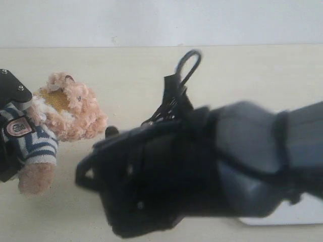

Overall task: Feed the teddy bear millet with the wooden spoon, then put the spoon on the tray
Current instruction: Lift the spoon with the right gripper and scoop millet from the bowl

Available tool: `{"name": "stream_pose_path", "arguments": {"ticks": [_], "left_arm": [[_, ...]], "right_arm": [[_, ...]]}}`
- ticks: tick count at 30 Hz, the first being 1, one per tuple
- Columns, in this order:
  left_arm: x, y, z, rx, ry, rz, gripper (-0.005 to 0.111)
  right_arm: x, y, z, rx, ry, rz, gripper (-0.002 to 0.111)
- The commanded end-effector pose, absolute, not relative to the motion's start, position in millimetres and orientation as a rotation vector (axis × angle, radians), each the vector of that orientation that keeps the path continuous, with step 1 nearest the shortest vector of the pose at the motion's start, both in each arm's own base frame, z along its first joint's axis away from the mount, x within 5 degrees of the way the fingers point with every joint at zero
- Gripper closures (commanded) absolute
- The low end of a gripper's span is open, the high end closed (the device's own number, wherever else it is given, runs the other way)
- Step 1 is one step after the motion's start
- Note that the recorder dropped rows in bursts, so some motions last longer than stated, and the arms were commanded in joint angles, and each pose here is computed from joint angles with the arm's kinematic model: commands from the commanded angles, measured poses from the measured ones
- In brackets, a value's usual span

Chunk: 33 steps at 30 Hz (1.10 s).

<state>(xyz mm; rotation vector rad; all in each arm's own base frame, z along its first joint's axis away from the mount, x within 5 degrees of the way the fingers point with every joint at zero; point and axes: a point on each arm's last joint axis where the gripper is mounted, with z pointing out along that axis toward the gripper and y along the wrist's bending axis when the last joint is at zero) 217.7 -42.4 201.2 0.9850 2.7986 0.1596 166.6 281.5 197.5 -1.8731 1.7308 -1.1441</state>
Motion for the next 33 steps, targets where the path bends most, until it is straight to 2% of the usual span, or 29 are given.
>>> {"name": "stream_pose_path", "arguments": {"ticks": [1,15,23,33], "left_arm": [[222,-44,204,0.956,2.768,0.159,0.103],[222,-44,204,0.954,2.76,0.159,0.103],[222,-44,204,0.954,2.76,0.159,0.103],[223,-45,204,0.948,2.757,0.153,0.103]], "right_arm": [[169,294,178,-1.983,1.539,-1.288,0.109],[169,297,158,-2.126,1.442,-1.367,0.109],[162,295,153,-2.191,1.581,-1.274,0.109],[160,316,170,-2.14,1.756,-1.067,0.109]]}}
